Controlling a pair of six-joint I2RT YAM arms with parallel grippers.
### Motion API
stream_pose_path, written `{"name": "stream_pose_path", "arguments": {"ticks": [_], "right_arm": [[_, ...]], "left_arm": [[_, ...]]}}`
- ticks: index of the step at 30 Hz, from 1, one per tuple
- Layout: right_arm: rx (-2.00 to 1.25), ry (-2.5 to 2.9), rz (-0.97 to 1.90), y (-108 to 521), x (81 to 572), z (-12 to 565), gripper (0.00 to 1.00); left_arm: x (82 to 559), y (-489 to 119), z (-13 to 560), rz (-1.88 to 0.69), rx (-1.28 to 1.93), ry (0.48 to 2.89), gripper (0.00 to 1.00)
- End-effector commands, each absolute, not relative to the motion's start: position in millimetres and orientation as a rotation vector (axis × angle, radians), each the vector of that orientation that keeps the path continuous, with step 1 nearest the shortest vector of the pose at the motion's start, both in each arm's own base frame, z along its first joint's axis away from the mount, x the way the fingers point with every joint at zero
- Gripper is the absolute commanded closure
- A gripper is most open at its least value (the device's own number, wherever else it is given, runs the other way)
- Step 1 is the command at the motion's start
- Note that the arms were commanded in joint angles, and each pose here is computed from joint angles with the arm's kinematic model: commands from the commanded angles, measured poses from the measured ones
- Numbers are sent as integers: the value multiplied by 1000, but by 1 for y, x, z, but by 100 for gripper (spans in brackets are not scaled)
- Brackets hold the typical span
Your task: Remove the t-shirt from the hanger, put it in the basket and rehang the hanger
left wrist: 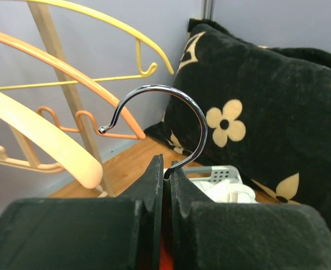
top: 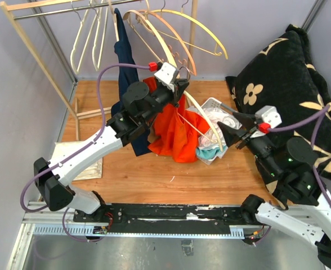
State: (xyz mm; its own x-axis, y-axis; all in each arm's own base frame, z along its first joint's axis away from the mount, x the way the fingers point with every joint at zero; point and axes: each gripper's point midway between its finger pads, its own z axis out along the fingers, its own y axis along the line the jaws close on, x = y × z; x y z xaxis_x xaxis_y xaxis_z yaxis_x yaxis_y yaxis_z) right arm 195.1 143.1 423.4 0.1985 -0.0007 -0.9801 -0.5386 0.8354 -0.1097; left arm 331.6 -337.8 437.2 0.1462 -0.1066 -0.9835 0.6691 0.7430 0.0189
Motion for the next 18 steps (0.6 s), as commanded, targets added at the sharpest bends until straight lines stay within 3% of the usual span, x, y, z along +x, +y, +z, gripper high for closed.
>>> {"name": "stream_pose_path", "arguments": {"ticks": [1, 18], "right_arm": [[-561, 1339, 501, 165, 187, 420, 43], [-600, 1513, 541, 192, 201, 358, 46]], "left_arm": [[333, -340, 462, -596, 490, 1253, 100], [329, -338, 482, -606, 482, 1212, 100]]}}
